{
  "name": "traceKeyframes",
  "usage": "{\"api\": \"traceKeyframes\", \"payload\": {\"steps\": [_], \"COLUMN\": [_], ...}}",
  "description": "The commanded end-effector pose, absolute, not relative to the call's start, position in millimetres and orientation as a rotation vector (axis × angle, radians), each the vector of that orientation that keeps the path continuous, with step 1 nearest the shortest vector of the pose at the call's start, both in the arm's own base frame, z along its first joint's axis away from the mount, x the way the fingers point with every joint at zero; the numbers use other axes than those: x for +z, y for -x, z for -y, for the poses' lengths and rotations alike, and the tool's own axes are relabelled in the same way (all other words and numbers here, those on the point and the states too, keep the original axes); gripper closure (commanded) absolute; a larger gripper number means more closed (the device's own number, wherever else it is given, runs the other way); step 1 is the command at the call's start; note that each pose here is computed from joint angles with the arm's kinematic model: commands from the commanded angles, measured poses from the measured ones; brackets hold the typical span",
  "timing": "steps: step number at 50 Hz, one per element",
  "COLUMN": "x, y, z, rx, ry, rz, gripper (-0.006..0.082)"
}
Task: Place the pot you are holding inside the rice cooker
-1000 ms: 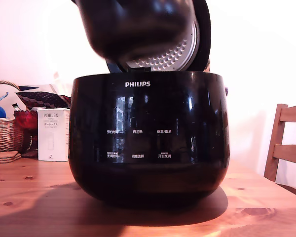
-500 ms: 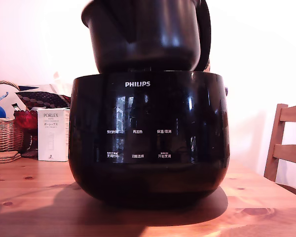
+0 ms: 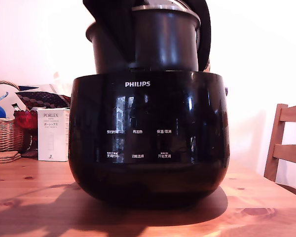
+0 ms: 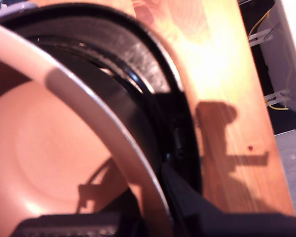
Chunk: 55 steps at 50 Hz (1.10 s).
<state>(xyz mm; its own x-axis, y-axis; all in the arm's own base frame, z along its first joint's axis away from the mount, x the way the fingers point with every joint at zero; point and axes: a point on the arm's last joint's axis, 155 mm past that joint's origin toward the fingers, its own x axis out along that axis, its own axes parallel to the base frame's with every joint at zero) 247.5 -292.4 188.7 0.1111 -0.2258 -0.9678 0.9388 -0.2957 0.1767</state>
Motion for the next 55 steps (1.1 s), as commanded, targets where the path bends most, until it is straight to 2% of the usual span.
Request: {"api": "traceKeyframes", "payload": {"steps": [1,21,55], "x": [201.2,192.9,181.2], "y": [-256.3,-266.2,-263.9], "z": [300.0,296.7,304.3], "rx": [-1.394,-1.395,-1.436], "ry": [-1.336,-1.343,-1.315], "rz": [-0.716,-0.731,-0.754], "gripper": [0.0791,0.0791,0.0791]}}
